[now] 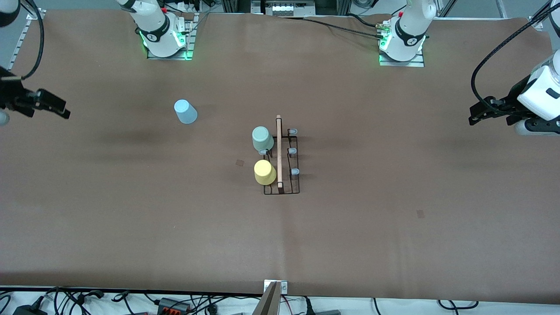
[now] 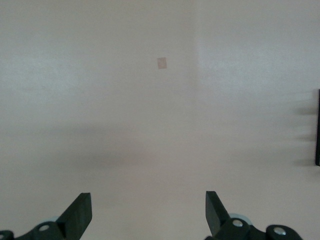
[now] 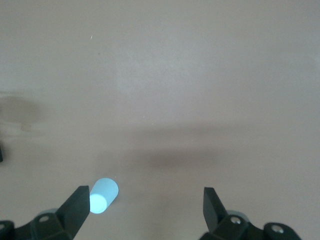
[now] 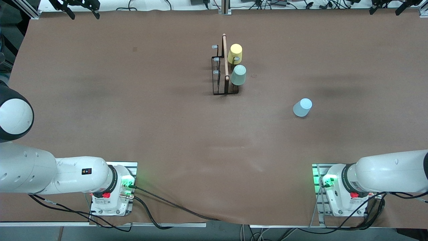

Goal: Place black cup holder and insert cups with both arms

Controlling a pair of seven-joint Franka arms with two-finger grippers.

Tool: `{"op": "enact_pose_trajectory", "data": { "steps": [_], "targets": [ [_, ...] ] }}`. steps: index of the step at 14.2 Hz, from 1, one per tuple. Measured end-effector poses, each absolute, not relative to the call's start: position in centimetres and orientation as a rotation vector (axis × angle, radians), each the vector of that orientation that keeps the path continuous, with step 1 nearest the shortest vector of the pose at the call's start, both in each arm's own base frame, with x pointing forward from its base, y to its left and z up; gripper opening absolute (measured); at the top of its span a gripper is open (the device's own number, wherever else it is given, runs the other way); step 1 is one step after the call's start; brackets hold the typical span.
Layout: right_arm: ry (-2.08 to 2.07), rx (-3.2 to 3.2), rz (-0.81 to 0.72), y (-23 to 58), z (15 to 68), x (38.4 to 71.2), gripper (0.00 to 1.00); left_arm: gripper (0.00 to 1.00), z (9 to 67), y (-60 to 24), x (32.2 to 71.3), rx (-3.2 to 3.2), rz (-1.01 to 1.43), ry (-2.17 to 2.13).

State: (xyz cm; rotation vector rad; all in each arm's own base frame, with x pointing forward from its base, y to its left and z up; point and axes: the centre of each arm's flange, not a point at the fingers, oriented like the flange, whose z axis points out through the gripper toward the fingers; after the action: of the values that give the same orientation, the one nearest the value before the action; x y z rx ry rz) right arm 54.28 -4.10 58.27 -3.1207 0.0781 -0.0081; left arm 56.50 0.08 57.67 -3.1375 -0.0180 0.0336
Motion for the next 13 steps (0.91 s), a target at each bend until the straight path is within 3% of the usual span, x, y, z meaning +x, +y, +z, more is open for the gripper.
{"op": "enact_pose_trajectory", "data": {
  "steps": [13],
  "targets": [
    [0.075,-3.119,0.005,-3.95,58.12,53.6,1.0,1.0,57.67,0.07,56.5,-3.138,0.034,-0.018]
  ]
}}
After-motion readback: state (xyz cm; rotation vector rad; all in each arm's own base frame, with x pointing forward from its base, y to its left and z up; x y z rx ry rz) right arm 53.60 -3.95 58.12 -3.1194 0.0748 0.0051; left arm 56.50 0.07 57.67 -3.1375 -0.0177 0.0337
